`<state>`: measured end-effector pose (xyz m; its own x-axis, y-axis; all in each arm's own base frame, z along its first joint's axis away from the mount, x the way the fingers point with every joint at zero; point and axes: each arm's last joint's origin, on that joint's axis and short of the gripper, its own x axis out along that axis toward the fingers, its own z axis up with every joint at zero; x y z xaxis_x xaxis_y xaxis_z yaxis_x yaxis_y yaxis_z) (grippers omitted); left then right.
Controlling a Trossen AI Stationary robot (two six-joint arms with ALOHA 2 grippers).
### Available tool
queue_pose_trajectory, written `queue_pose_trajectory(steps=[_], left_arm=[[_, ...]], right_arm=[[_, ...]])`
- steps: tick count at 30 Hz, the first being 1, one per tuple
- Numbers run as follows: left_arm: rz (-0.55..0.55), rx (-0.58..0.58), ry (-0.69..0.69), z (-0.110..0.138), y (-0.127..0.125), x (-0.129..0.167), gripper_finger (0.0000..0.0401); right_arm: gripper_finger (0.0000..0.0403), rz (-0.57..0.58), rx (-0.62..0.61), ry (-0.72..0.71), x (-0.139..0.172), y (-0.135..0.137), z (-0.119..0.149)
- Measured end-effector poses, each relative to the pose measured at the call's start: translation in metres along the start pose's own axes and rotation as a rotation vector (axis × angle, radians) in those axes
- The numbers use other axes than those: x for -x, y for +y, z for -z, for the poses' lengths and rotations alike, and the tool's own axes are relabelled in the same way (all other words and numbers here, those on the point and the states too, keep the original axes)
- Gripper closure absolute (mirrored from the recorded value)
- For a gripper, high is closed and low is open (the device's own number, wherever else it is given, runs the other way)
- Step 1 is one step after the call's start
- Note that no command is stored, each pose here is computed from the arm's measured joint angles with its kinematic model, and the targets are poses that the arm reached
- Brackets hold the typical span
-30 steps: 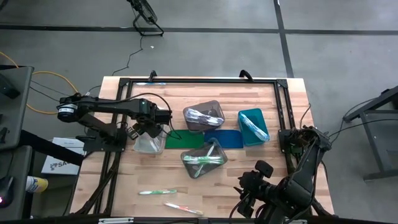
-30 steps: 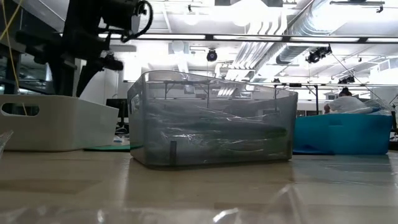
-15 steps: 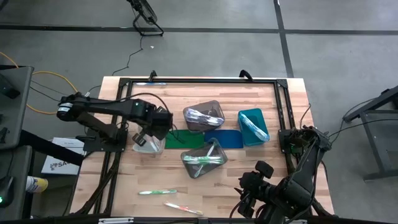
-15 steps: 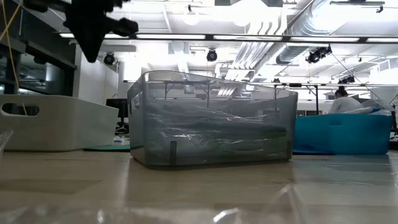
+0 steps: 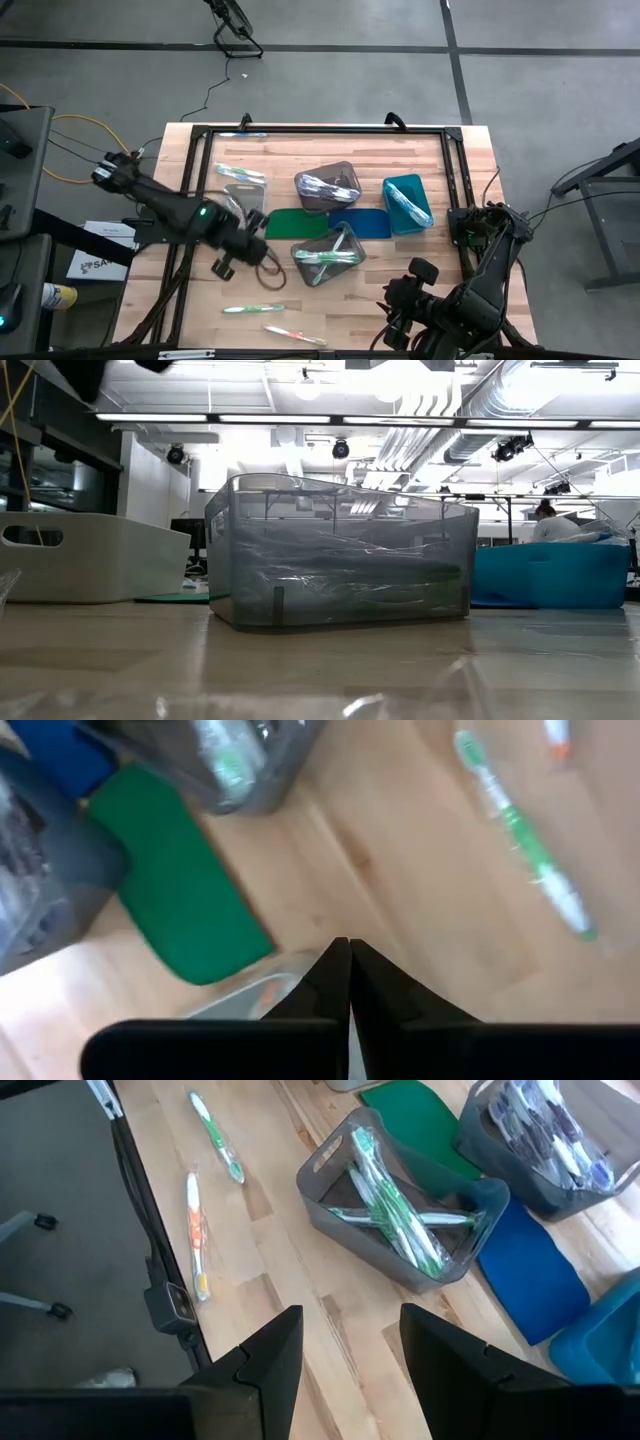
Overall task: Pick & Place Toothbrushes
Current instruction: Put the green toothbrush into the bottom black bin
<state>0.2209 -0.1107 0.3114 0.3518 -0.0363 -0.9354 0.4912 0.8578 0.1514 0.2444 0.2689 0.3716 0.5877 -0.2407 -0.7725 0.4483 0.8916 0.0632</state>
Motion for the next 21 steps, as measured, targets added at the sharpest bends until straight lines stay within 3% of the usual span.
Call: queue_pose_trajectory(steps=[13,21], left_arm=[[0.041,0.108,0.056,-0.019,-0.077,-0.032,0.0401],[0.056,0.139,0.061,-0.029,-0.106,-0.057,0.0379]], right_arm=[[0.0241,-0.012,0.083,0.025,0.000,0.001,0.001],[0.0241,-0.023,0.107,0.054,0.000,0.001,0.002]])
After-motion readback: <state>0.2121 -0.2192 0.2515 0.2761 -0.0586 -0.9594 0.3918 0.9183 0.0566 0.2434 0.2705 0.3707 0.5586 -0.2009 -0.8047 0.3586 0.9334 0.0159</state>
